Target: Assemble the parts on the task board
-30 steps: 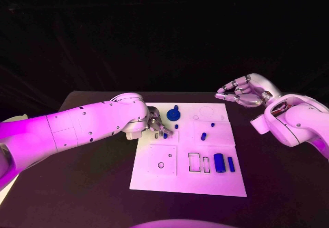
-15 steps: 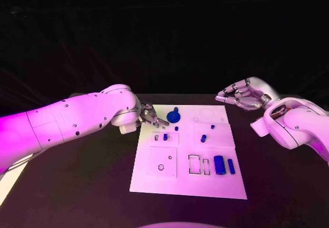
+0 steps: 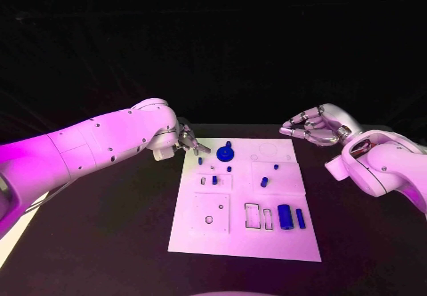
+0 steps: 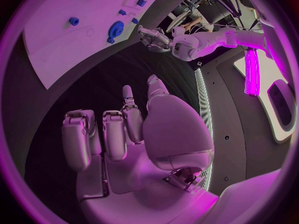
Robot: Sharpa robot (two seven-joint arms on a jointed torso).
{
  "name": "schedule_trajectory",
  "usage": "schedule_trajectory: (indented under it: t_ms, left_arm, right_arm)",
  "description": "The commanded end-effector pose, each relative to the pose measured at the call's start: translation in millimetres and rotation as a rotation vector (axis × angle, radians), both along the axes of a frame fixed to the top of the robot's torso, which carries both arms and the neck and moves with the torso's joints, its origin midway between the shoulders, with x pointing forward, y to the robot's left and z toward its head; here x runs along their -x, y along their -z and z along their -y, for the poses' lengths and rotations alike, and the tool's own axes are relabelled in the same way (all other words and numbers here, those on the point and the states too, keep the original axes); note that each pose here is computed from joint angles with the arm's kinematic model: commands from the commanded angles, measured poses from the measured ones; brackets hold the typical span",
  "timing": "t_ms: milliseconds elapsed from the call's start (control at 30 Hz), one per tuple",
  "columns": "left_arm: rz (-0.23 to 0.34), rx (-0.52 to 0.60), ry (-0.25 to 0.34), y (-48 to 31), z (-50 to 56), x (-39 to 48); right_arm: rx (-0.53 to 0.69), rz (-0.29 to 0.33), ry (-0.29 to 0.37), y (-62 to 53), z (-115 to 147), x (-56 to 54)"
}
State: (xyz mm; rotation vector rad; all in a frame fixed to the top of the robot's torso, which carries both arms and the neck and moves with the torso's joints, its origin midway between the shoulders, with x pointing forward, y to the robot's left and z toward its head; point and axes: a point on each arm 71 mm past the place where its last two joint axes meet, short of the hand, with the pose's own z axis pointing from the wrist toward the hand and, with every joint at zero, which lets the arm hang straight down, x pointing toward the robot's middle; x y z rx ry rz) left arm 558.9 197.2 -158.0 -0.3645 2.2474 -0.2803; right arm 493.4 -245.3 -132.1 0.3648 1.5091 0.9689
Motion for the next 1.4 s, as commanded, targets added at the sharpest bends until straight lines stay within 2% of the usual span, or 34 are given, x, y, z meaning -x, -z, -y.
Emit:
schedule_trajectory:
  t_ms: [33,433,1000,1400]
  left_arm:
    - [0.002,-0.06,0.042,0.6,0.0,-5.6]
    - [-0.045,-0.102,0.051,8.8,1.2,-13.4]
    - [-0.08,-0.113,0.07,15.1,8.7,-14.1]
    - [-0.08,-0.12,0.072,17.5,13.5,-14.9]
  right_arm:
    - [0.005,-0.001,-0.012,0.7,-1.7,0.3]
    - [0.007,-0.003,-0.011,1.3,-1.1,-0.7]
    - [0.007,-0.004,-0.013,1.7,-2.3,-1.2]
    - [0.007,-0.005,-0.014,1.9,-2.9,-1.5]
